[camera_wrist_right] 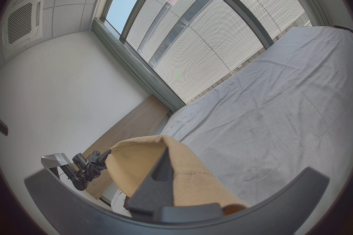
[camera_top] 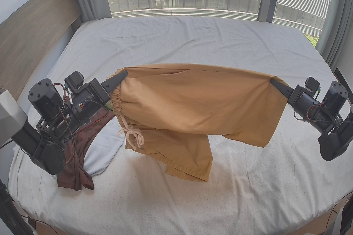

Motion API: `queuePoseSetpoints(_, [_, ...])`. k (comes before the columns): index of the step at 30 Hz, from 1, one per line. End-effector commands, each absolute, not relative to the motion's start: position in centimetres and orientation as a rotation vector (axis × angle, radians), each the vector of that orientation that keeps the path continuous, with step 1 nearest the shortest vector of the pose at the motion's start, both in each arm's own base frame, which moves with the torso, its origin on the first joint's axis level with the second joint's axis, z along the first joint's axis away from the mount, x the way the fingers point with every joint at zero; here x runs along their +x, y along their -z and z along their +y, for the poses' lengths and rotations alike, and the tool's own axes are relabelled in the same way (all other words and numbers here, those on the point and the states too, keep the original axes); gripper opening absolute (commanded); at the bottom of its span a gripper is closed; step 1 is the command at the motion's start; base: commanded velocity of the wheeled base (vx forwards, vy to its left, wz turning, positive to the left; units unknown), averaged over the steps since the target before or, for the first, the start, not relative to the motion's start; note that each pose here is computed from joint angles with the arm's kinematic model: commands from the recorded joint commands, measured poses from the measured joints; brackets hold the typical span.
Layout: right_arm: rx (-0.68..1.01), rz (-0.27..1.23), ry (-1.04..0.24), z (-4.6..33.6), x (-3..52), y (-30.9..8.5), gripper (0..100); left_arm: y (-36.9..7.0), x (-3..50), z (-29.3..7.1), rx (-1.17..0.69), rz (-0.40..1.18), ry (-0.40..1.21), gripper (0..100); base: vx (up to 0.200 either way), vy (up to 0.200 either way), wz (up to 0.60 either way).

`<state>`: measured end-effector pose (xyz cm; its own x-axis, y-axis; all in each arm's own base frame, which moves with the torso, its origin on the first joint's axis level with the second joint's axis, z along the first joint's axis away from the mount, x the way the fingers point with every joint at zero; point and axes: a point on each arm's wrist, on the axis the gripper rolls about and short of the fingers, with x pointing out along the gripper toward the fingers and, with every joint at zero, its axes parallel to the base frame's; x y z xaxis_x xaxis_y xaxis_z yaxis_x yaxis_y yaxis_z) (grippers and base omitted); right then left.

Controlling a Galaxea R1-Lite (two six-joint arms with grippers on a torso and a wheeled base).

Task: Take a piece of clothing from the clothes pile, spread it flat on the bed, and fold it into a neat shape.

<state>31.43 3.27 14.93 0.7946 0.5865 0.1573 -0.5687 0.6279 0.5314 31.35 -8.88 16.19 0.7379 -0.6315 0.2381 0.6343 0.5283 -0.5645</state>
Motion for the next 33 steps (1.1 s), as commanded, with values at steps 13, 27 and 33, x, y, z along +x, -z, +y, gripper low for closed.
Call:
queuePoseSetpoints(13, [0.591,0.012,-0.663,3.4,35.6,-13.5,0,-13.7,35.7,-8.7,-0.694,-0.028,0.632,0,0.000,0.000,0.00])
queuePoseSetpoints(27, [0.576,-0.030,-0.678,3.7,39.7,-12.4,0,-11.8,40.0,-9.8,-0.713,-0.095,0.563,0,0.000,0.000,0.00])
queuePoseSetpoints(33, [0.576,-0.034,-0.678,3.8,41.6,-11.6,0,-10.4,42.3,-10.3,-0.718,-0.123,0.546,0,0.000,0.000,0.00])
